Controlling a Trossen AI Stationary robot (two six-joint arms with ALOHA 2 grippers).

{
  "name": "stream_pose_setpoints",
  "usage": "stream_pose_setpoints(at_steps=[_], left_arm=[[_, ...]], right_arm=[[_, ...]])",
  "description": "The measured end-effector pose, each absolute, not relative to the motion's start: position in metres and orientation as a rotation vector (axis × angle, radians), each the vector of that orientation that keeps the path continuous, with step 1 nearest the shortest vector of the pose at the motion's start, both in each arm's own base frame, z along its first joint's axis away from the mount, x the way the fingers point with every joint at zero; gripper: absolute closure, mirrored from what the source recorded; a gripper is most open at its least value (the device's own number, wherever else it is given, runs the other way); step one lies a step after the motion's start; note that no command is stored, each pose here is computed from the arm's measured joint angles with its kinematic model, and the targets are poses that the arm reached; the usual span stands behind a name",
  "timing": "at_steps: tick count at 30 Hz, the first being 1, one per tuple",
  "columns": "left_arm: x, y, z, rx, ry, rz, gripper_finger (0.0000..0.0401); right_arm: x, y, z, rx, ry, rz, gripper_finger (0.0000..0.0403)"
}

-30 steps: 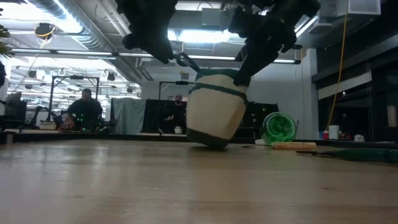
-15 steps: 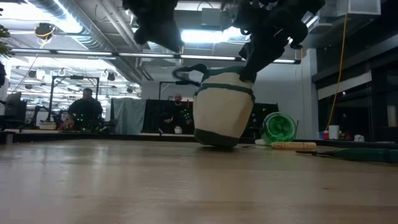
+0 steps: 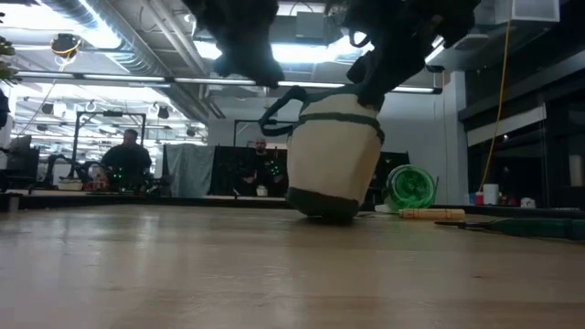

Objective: Pick & Place Garden tools in Gardening bag
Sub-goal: Move the gardening bag to the center of the table, then put the trowel into the gardening bag

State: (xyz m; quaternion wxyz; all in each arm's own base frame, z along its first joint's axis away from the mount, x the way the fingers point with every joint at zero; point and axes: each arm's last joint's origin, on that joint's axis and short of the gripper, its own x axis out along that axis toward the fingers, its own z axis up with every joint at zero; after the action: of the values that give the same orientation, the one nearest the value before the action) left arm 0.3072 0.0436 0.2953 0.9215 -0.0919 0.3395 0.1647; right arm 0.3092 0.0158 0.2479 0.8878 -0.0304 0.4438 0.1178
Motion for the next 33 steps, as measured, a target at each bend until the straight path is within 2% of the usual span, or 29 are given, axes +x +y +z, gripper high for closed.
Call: stream_pose_setpoints(at_steps=[5, 14, 20, 25, 28, 33], left_arm=[[0.311, 0.043, 0.300, -0.124, 0.654, 0.293, 0.0271], [0.313, 0.044, 0.302, -0.098, 0.626, 0.233, 0.0271], [0.313, 0.044, 0.302, -0.096, 0.625, 0.234, 0.0272], [0.313, 0.044, 0.302, -0.095, 0.626, 0.236, 0.0272], [0.312, 0.044, 0.302, -0.095, 0.632, 0.236, 0.0272], [0.312, 0.044, 0.301, -0.095, 0.635, 0.236, 0.0272]], right_arm=[[0.310, 0.016, 0.249, 0.016, 0.921, 0.205, 0.0383], [0.311, 0.010, 0.257, 0.181, 0.872, 0.168, 0.0298], [0.292, 0.002, 0.288, 0.260, 0.765, 0.120, 0.0251], [0.262, -0.009, 0.321, 0.277, 0.658, 0.087, 0.0241], [0.245, -0.012, 0.330, 0.242, 0.663, 0.068, 0.0241], [0.221, -0.014, 0.321, 0.200, 0.856, -0.066, 0.0242]])
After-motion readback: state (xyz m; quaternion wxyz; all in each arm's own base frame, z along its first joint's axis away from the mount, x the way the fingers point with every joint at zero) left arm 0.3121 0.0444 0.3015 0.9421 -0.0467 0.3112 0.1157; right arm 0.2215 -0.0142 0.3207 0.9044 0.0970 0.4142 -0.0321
